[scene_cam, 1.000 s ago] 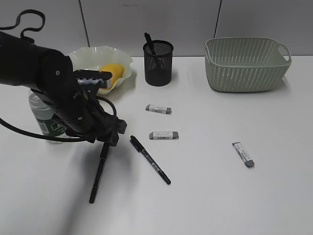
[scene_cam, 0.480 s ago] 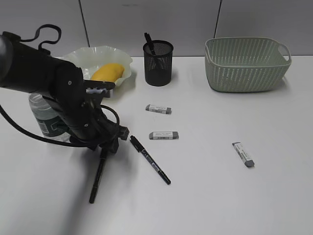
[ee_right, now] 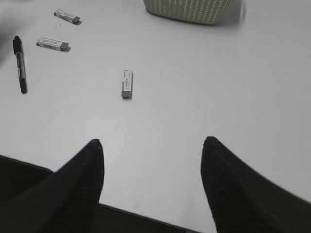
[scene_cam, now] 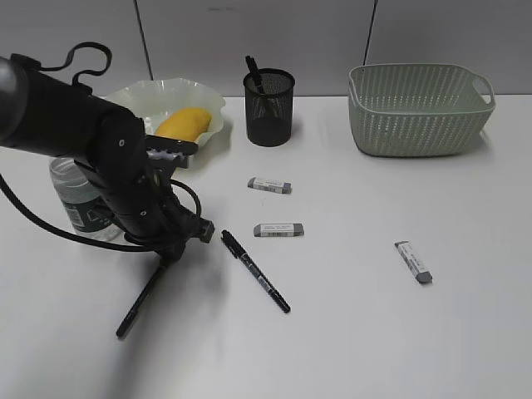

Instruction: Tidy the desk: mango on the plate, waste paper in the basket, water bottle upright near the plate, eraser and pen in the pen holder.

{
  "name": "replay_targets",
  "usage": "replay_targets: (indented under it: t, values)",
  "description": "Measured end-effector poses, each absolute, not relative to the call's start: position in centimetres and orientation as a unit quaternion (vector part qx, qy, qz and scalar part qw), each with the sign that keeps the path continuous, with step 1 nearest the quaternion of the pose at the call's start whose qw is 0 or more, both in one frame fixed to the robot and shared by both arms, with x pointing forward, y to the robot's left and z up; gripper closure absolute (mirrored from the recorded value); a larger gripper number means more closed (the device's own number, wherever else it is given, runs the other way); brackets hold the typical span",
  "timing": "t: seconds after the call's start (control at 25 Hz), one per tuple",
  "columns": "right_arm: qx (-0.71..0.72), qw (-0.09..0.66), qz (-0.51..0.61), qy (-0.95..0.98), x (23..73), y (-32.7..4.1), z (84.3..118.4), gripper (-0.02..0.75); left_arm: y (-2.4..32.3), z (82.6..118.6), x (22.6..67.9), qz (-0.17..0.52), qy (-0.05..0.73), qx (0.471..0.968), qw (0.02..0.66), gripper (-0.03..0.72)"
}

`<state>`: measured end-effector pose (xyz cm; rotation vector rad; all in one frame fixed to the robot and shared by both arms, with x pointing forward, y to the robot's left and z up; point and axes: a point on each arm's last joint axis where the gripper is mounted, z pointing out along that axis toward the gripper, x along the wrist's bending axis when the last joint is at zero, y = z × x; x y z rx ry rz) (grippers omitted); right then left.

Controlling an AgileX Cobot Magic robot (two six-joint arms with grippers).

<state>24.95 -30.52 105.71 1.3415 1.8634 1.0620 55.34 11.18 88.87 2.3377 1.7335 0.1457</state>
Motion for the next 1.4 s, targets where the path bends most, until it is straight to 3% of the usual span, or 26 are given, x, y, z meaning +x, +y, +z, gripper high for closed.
replay_targets:
  t: [0.16,0.28,0.6,0.76,0.92,1.16,1.4]
  values:
    - [0.506,0.301,0.4,0.702,24.9,-30.5,105.7,0.24,11.2,89.0,55.4,0.054,0.589,0.798,0.119,0.57]
    - [0.506,0.301,0.4,0.702,24.9,-30.5,105.7,0.24,10.9,89.9,55.9,0.07,0.585,0.793,0.159,0.57]
    - [0.506,0.302,0.4,0.702,24.9,-30.5,105.7,0.24,9.6,99.6,57.9,0.191,0.508,0.714,0.443,0.57]
    - [0.506,0.302,0.4,0.702,24.9,-30.5,105.7,0.24,8.8,101.6,59.3,0.249,0.438,0.647,0.572,0.57]
    - [0.506,0.302,0.4,0.702,24.9,-30.5,105.7,0.24,8.0,100.6,60.8,0.314,0.362,0.567,0.67,0.57]
    - [0.506,0.302,0.4,0.702,24.9,-30.5,105.7,0.24,6.9,96.7,64.2,0.35,0.334,0.522,0.703,0.57]
    - [0.506,0.302,0.4,0.702,25.0,-30.5,105.7,0.24,5.9,99.1,67.3,0.372,0.31,0.487,0.728,0.57]
